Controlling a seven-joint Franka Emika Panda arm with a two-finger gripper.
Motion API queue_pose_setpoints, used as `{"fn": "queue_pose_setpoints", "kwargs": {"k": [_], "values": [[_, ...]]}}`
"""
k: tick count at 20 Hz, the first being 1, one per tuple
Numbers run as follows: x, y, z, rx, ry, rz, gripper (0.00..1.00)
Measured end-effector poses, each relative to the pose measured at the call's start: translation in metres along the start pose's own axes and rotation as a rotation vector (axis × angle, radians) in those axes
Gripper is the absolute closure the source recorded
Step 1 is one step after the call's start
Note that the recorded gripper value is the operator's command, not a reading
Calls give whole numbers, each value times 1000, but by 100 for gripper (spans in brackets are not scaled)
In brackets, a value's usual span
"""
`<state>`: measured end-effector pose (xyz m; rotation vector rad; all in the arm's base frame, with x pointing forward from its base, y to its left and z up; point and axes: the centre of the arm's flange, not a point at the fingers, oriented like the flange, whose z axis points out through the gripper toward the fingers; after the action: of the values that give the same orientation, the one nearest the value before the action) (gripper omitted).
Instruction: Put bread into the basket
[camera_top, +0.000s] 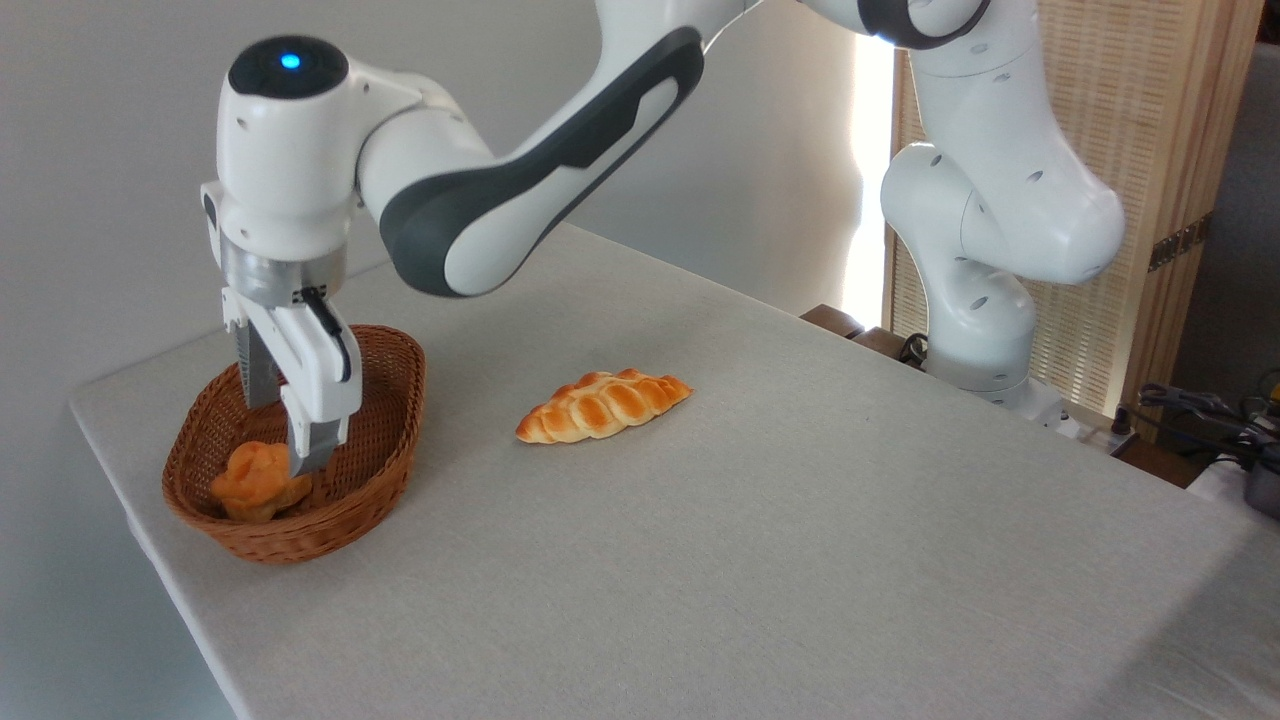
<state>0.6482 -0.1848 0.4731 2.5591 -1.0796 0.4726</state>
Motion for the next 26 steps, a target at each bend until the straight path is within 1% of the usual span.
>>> {"fn": "queue_pose_setpoints", "kwargs": {"k": [2, 5, 8, 10, 11, 13, 17, 19, 21, 24, 26], "values": [[-10, -7, -30, 10, -51, -1, 0], [-31, -13, -90, 37, -135, 8, 0], [-52, -5, -144, 98, -233, 27, 0], [-65, 3, -174, 120, -291, 25, 0], [-71, 5, -185, 127, -304, 17, 0], [-78, 1, -194, 135, -303, 2, 0], [-92, -16, -204, 148, -298, -39, 0], [-100, -22, -210, 146, -304, -57, 0], [-104, -23, -212, 139, -318, -62, 0], [-102, -16, -206, 160, -379, -32, 0], [-99, -11, -203, 164, -389, -18, 0]]}}
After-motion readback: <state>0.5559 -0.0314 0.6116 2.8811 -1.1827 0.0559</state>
